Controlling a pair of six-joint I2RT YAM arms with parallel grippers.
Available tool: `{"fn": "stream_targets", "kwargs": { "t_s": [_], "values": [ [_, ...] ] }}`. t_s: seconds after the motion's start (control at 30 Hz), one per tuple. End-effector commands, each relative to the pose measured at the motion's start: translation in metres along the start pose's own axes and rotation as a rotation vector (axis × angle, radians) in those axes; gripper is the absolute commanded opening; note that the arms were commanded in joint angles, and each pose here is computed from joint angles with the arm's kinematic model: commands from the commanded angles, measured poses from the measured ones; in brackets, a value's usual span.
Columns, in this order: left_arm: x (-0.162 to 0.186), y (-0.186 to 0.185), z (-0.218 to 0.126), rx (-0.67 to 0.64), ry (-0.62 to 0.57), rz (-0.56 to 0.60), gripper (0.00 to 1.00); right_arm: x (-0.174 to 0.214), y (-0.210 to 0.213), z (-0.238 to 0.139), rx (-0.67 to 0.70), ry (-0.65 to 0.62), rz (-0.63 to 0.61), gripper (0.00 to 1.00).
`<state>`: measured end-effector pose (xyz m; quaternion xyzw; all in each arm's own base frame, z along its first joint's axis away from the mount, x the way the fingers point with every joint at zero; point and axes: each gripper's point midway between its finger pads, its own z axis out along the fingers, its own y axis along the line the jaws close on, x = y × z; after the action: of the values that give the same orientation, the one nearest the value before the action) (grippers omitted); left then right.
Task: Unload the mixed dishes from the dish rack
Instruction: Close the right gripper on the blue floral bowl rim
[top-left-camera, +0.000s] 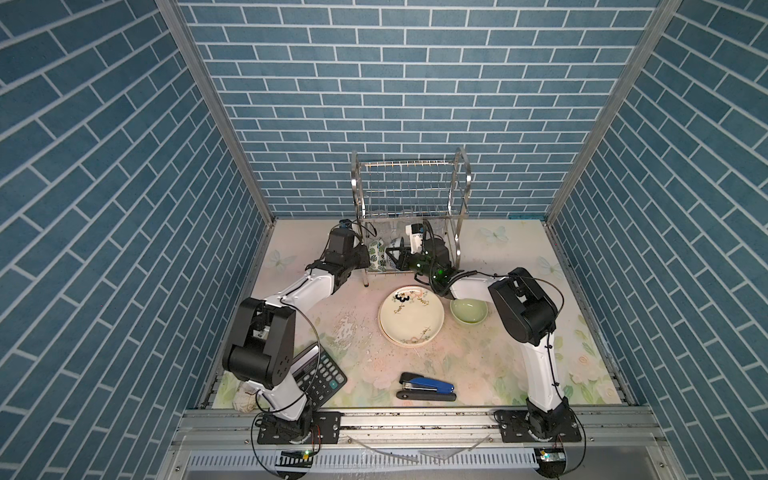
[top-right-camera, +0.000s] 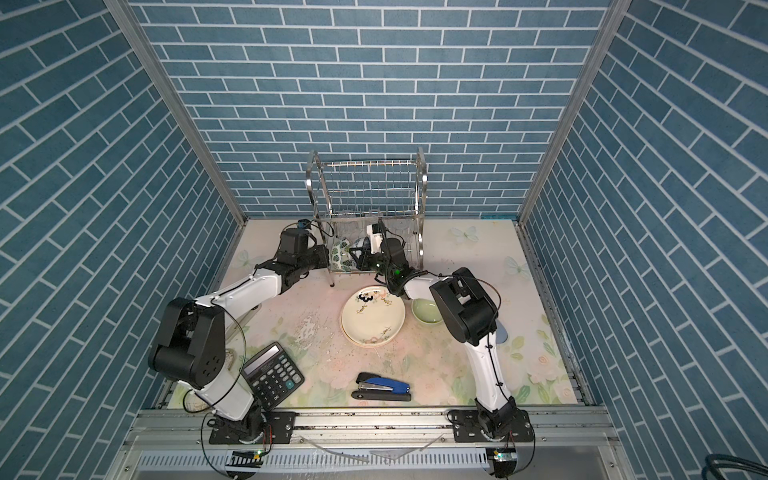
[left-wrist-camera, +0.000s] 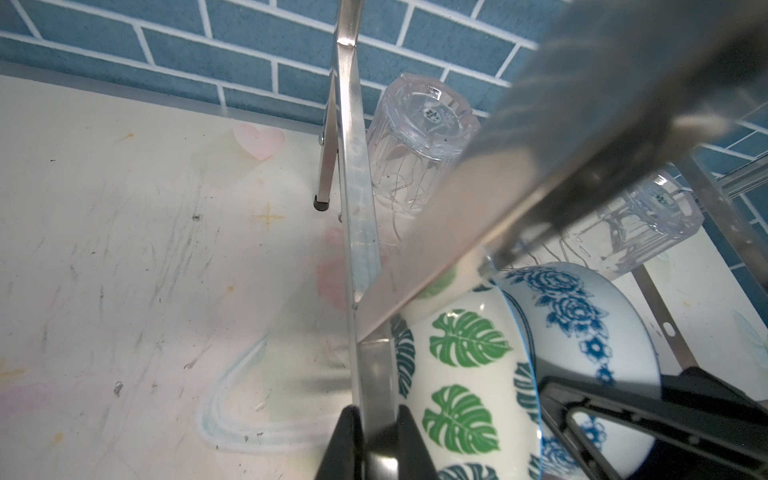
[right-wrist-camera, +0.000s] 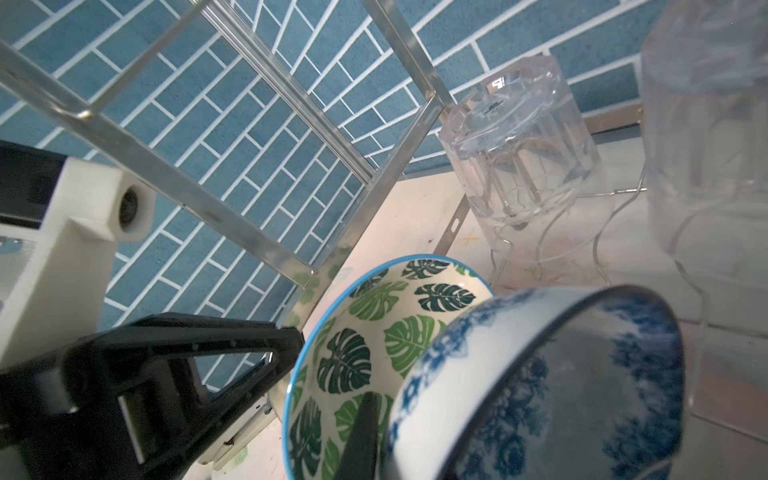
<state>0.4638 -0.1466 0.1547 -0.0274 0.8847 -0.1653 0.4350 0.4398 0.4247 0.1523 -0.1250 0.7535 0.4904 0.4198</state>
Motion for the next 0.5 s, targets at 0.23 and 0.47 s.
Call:
{"fn": "stream_targets", "kwargs": {
  "t_s": [0.23,0.47],
  "values": [
    [0.001,-0.009,-0.004,0.036,0.02,0.008,0.03,-0.002,0.005,-0.001,-0.073,-0.032,0.058,0.0],
    [0.001,-0.008,-0.005,0.03,0.021,0.012,0.03,-0.018,0.022,-0.01,-0.187,-0.082,0.104,0.0]
  ]
}}
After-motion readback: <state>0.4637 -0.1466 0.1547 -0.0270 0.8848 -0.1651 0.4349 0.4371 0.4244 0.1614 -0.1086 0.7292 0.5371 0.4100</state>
